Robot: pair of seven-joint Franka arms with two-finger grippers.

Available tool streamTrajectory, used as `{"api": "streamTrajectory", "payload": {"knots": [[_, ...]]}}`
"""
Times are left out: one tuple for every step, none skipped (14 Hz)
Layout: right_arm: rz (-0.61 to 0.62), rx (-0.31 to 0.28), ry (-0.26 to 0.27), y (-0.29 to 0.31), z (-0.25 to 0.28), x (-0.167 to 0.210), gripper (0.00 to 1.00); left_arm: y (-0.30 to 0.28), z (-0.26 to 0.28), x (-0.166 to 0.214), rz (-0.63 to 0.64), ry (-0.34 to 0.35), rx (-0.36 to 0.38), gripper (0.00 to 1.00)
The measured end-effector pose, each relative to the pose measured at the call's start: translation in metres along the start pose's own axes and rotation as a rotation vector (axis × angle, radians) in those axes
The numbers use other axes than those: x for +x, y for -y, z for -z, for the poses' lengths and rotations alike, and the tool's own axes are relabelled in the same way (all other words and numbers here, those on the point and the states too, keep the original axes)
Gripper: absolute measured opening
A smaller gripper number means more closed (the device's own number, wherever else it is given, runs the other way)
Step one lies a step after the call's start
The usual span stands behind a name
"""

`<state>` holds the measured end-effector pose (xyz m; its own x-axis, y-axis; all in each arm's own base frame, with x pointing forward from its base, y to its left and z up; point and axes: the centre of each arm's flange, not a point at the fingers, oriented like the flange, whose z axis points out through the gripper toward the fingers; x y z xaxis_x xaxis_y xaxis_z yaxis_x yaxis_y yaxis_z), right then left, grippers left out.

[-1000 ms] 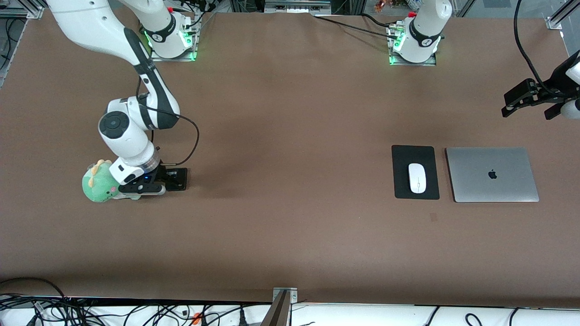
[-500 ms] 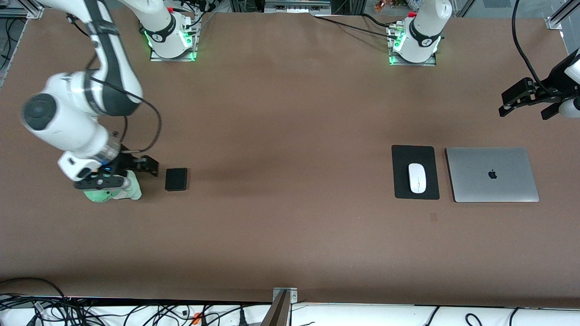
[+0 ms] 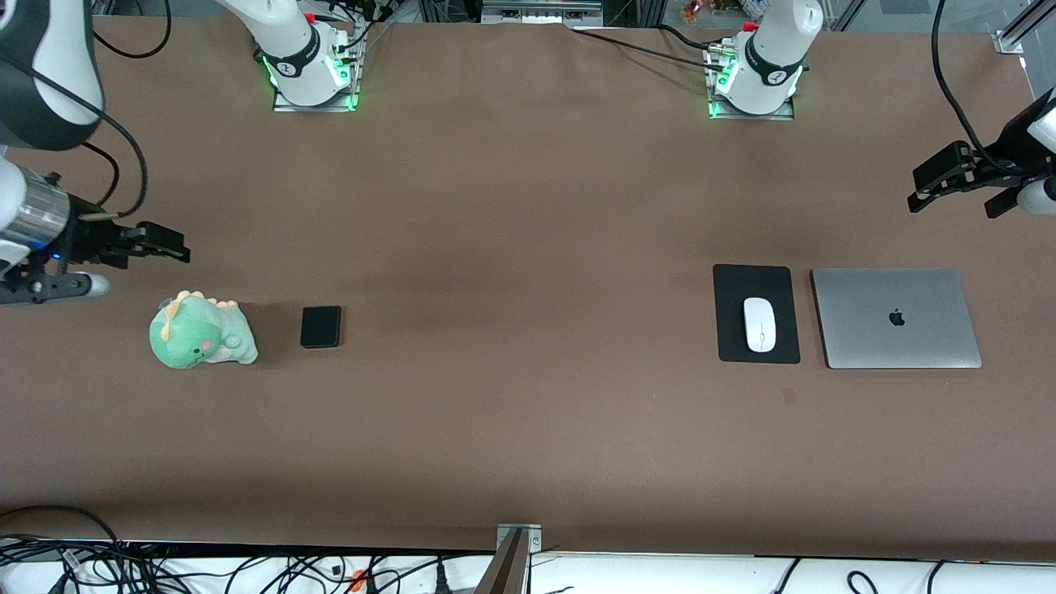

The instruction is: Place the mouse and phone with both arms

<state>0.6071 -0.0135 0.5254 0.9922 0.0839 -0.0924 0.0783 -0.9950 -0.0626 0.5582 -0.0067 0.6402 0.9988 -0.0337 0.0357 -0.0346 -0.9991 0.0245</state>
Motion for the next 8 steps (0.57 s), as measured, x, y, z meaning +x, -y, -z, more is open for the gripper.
{"api": "streamTrajectory", "payload": {"knots": [[-0.001, 0.001, 0.002, -0.003, 0.006, -0.003, 1.00, 0.000, 0.000, 0.000, -0.001, -0.001, 0.000, 1.00], [-0.007, 0.003, 0.002, -0.003, 0.012, -0.007, 1.00, 0.000, 0.000, 0.000, -0.001, 0.000, -0.001, 1.00], [-0.022, 0.006, -0.004, -0.004, 0.018, -0.010, 1.00, -0.001, -0.001, 0.000, -0.001, 0.001, -0.007, 1.00], [-0.033, 0.005, -0.012, -0.005, 0.023, -0.012, 1.00, -0.002, -0.001, 0.001, 0.000, 0.002, -0.020, 1.00], [-0.040, 0.001, -0.020, -0.007, 0.028, -0.015, 1.00, -0.003, -0.002, 0.001, 0.000, 0.003, -0.028, 1.00], [-0.050, -0.002, -0.028, -0.011, 0.032, -0.017, 1.00, -0.003, -0.002, 0.002, 0.001, 0.003, -0.030, 1.00], [-0.058, -0.003, -0.036, -0.015, 0.036, -0.018, 1.00, -0.003, 0.000, 0.002, 0.002, -0.001, -0.030, 1.00], [-0.065, -0.006, -0.044, -0.020, 0.040, -0.018, 1.00, -0.003, 0.003, 0.002, 0.002, -0.007, -0.029, 1.00]]}}
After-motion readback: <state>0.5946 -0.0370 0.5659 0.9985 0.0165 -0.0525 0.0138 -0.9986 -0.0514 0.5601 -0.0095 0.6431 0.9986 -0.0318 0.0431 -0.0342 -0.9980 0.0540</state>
